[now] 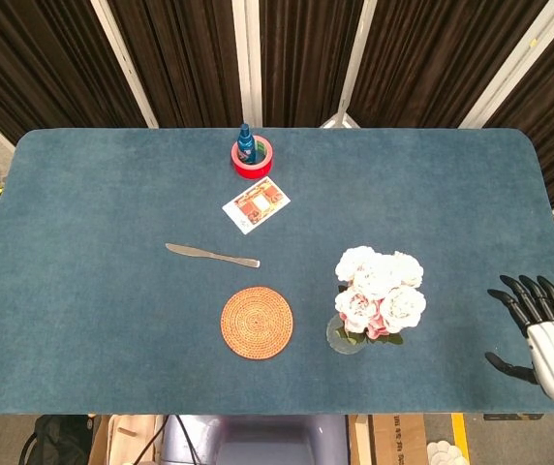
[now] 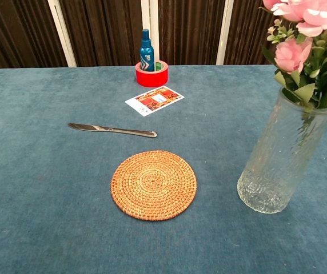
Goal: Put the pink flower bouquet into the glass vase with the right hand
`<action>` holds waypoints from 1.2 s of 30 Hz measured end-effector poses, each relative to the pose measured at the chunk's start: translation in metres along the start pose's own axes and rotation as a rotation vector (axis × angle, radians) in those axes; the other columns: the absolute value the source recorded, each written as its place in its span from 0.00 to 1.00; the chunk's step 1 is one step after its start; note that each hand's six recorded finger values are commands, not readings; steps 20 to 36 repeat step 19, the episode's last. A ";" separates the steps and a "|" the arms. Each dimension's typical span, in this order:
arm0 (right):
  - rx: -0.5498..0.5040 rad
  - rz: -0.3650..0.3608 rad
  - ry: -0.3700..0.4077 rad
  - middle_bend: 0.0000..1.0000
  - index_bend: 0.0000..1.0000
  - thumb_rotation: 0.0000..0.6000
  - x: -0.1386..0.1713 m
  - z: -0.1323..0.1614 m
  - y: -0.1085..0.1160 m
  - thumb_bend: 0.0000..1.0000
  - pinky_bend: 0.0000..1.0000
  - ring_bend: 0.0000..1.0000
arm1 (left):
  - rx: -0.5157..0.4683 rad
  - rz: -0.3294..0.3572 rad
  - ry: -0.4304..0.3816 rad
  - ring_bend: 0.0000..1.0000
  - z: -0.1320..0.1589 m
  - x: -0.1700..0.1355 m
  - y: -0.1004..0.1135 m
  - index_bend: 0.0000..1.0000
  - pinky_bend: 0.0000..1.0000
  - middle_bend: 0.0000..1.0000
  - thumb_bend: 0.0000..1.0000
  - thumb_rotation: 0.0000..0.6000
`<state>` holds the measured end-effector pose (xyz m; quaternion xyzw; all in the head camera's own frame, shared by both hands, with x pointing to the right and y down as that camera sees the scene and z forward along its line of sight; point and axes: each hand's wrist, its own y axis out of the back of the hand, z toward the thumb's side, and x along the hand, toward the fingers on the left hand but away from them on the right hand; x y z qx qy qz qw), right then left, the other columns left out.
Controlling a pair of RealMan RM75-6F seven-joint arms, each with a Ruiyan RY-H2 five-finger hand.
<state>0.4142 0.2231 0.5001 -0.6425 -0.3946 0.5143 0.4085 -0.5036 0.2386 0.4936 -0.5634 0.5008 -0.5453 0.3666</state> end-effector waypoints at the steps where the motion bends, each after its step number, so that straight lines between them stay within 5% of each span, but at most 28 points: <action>1: 0.039 -0.023 -0.001 0.13 0.21 1.00 0.004 0.002 -0.001 0.09 0.00 0.05 | -0.001 0.000 0.000 0.00 0.000 0.000 0.000 0.12 0.05 0.00 0.21 1.00; 5: 0.132 -0.076 0.005 0.10 0.19 1.00 0.014 0.005 -0.010 0.09 0.00 0.03 | -0.002 -0.002 0.002 0.00 -0.001 0.001 0.000 0.11 0.05 0.00 0.21 1.00; 18: 0.144 0.047 -0.085 0.07 0.15 1.00 0.015 -0.010 -0.031 0.09 0.00 0.02 | 0.002 -0.004 0.024 0.00 -0.006 0.001 0.001 0.11 0.05 0.00 0.21 1.00; 36: 0.143 0.049 -0.094 0.07 0.15 1.00 0.014 -0.011 -0.030 0.09 0.00 0.02 | 0.004 -0.003 0.026 0.00 -0.006 0.001 0.001 0.11 0.05 0.00 0.21 1.00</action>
